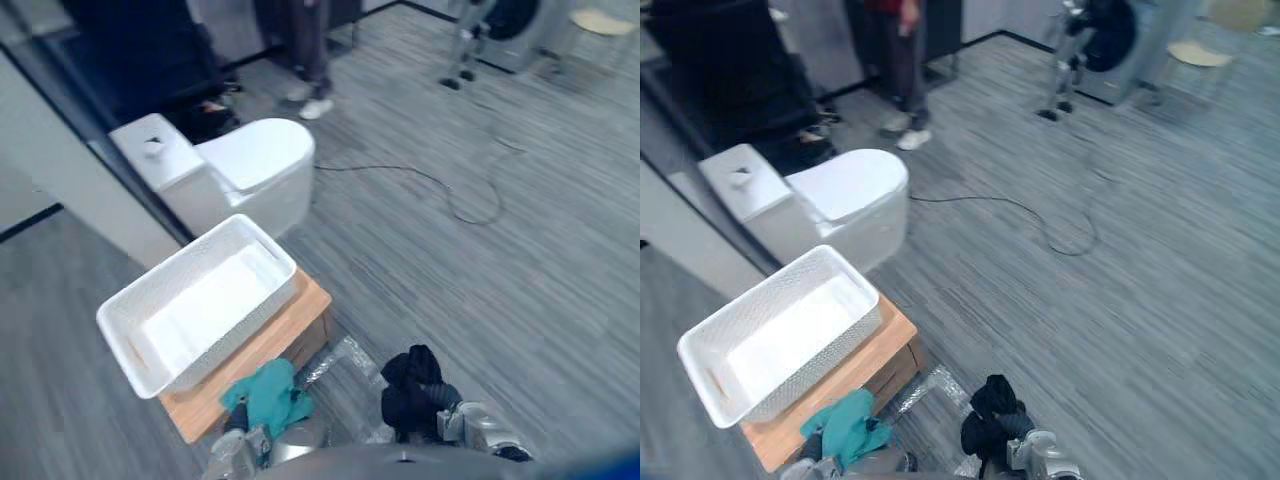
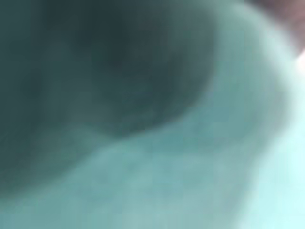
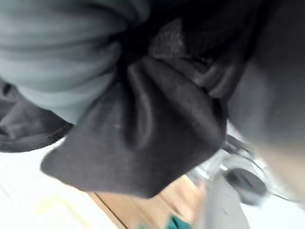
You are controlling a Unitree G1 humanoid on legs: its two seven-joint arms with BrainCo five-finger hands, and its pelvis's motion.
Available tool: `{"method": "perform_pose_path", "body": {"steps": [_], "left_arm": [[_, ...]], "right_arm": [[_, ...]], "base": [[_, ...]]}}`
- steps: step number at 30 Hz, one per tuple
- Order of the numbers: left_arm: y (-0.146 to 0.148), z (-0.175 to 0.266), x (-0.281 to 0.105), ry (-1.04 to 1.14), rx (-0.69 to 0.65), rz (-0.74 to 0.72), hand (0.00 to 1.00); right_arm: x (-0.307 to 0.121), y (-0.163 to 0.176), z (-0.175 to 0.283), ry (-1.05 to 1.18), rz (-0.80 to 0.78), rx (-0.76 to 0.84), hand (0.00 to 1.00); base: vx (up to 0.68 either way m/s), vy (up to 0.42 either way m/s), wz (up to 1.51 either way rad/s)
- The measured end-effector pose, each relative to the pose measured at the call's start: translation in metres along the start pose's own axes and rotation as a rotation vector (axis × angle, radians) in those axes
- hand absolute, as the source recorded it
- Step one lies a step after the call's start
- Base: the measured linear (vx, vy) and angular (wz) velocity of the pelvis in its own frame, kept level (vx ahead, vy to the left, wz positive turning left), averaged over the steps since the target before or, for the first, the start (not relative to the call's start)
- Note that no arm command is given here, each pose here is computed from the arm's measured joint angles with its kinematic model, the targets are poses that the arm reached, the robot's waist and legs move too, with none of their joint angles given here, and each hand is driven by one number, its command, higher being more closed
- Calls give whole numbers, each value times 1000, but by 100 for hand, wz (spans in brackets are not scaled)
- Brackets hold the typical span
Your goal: Tidy the bed and pick cloth on bed and put in laundry
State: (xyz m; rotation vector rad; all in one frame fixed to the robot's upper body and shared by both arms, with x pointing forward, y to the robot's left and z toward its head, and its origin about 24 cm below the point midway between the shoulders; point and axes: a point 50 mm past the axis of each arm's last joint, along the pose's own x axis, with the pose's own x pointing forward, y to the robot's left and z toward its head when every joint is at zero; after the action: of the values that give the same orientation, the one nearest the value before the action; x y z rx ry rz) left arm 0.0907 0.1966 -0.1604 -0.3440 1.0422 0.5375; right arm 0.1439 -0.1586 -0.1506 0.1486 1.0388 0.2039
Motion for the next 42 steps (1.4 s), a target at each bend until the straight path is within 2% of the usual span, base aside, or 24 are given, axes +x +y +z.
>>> {"method": "perform_pose_path", "body": {"steps": [4,6,18,27,32,37,42], "left_arm": [[-15,12,3,-28,36,-53,100],[-18,17,3,-39,124,-82,100],[2,30,6,-60,273,-76,100],[8,28,7,-9,420,-101,100],[-9,11,5,40,336,-128,100],[-20,9,4,33,358,-159,100],[-21,9,4,34,335,-155,100]], "right_arm": [[0,-2,-2,37,-12,56,100],[-3,-10,-8,66,-33,70,100],[-4,-16,-11,47,-104,222,100],[-4,-16,-6,-41,-120,344,100],[-7,-22,-13,-32,-168,467,100],[-7,-17,-20,-21,-179,558,100],[-11,-21,-27,-53,-285,779,100]], "base": [[91,-7,189],[9,55,170],[31,227,96],[-222,-8,117],[99,-37,12],[103,6,-33],[30,12,-40]]}}
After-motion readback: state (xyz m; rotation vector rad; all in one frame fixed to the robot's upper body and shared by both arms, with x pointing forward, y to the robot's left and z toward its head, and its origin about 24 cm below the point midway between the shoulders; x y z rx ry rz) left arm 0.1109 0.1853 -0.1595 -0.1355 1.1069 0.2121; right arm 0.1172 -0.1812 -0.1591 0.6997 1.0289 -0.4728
